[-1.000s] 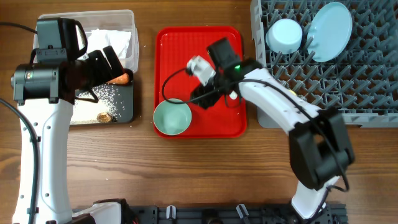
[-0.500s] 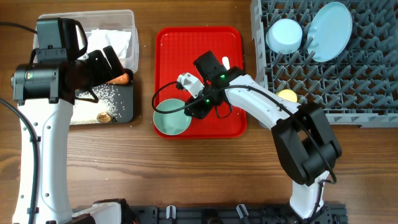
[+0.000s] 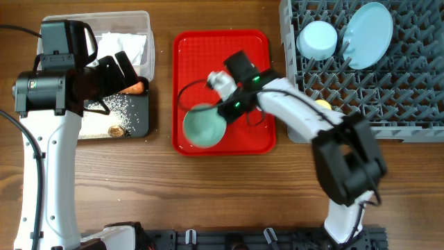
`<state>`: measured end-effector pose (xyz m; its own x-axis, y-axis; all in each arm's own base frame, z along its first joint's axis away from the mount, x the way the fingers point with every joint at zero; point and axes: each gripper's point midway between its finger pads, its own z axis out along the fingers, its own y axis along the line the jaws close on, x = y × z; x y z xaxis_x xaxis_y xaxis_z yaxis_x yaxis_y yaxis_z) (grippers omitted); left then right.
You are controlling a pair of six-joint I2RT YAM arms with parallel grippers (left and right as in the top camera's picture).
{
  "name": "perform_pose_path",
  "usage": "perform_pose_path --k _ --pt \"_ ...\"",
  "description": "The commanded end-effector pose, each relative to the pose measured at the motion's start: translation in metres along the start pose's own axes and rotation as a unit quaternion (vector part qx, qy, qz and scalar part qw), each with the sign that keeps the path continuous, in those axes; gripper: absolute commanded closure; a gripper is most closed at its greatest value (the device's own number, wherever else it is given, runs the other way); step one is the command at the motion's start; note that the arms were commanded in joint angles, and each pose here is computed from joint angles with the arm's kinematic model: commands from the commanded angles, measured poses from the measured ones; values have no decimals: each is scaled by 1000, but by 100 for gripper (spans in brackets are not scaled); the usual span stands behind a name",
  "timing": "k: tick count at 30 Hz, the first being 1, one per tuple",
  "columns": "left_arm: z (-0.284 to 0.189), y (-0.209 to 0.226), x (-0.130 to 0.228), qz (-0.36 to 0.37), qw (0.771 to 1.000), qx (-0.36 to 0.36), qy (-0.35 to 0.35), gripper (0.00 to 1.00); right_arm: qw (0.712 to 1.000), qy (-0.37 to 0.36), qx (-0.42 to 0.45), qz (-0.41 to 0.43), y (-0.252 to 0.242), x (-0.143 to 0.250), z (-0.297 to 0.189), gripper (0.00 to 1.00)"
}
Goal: Sort waste into correct bins and load items into the dishwasher rack
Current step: 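Grasp the green bowl rim and lift it with the right gripper, then place the green bowl in the rack and open the right gripper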
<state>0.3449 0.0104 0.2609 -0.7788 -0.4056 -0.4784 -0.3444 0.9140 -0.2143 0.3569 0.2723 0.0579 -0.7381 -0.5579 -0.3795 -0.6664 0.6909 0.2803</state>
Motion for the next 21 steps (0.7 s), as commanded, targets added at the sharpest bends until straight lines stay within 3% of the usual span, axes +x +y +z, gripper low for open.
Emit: perform_pose_path --k 1,4,10,14,21 --pt "-2 0 0 -7 1000 1 -3 0 979 -126 153 54 -61 -49 -111 96" --pt "-2 0 0 -7 1000 1 -3 0 944 -172 267 94 -101 -48 -175 96" --pt "-2 0 0 -7 1000 1 -3 0 825 -184 508 164 -164 -11 -282 96" --pt "-2 0 0 -7 1000 1 -3 0 745 -145 622 193 -189 17 -314 96" --pt "-2 0 0 -7 1000 1 -3 0 656 -73 719 217 -218 49 -329 96"
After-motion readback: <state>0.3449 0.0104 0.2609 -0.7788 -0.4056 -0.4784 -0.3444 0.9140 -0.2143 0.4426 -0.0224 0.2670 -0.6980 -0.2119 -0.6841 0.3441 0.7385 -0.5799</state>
